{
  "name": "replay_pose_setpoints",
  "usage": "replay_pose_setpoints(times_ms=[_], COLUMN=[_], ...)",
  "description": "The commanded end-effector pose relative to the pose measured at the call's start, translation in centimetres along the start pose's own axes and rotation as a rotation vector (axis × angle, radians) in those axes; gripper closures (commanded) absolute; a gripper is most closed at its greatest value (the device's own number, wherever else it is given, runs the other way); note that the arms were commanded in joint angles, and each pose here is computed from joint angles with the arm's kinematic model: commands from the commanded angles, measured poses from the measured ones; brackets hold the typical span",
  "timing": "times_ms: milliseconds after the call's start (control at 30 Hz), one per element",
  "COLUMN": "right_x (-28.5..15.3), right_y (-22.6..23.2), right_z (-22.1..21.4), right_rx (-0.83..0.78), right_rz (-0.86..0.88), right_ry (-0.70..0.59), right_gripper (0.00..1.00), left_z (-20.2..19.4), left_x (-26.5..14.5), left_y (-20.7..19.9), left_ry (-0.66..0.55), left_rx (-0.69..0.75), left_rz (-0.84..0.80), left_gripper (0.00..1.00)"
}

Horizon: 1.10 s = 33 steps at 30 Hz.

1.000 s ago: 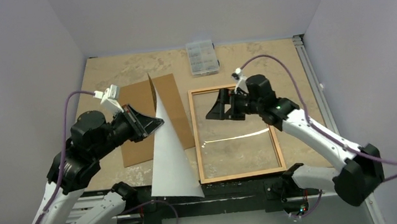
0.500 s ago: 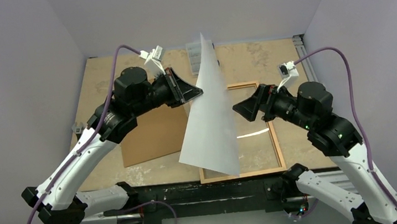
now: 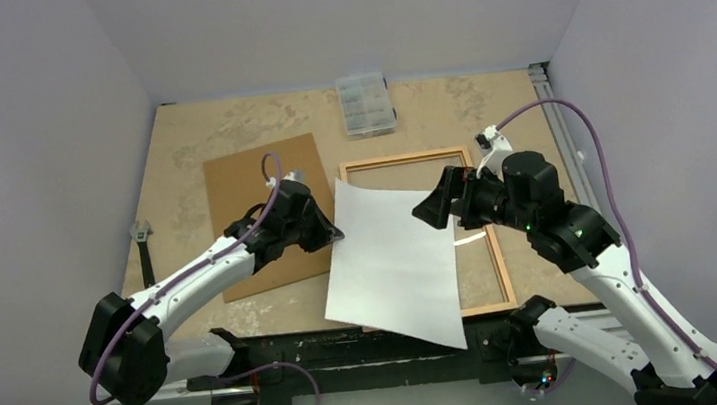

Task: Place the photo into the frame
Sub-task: Place the photo in the photo frame.

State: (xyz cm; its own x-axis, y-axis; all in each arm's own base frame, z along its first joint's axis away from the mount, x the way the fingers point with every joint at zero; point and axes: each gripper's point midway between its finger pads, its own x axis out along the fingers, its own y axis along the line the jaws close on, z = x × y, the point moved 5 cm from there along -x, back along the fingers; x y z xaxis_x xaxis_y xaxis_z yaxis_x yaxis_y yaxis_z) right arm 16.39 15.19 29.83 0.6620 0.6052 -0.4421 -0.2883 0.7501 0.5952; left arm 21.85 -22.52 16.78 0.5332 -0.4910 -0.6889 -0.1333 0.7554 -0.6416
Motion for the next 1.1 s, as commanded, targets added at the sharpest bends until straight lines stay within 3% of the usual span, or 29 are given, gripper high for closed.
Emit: replay_pose_setpoints(times_ms=[0,167,433,1067], right_x=[0.0,0.3,0.4,0.7], right_y=[0.3,-0.1,-0.2,-0.2], right_z=[-0.4,-1.1,-1.3,-1.4], right_rx=[0.005,0.035,0.048,0.053], right_rz=[0.046,0.053,0.058,0.066], right_ry=[-0.007,-0.006,-0.007,0.001], right_gripper=[0.02,0.02,0.02,0.02], left_z=[0.8,0.7,0.9,0.8], left_x=[1.1,1.9,2.8,5.5], left_y=[-0.2,1.1,0.0,-3.4], left_ry=[-0.092,-0.159,-0.224,-0.274], left_rx=[-0.086,-0.17,-0.206,-0.276], left_rz=[-0.05,-0.027,-0.003,-0.005], left_gripper=[1.0,1.0,1.0,1.0])
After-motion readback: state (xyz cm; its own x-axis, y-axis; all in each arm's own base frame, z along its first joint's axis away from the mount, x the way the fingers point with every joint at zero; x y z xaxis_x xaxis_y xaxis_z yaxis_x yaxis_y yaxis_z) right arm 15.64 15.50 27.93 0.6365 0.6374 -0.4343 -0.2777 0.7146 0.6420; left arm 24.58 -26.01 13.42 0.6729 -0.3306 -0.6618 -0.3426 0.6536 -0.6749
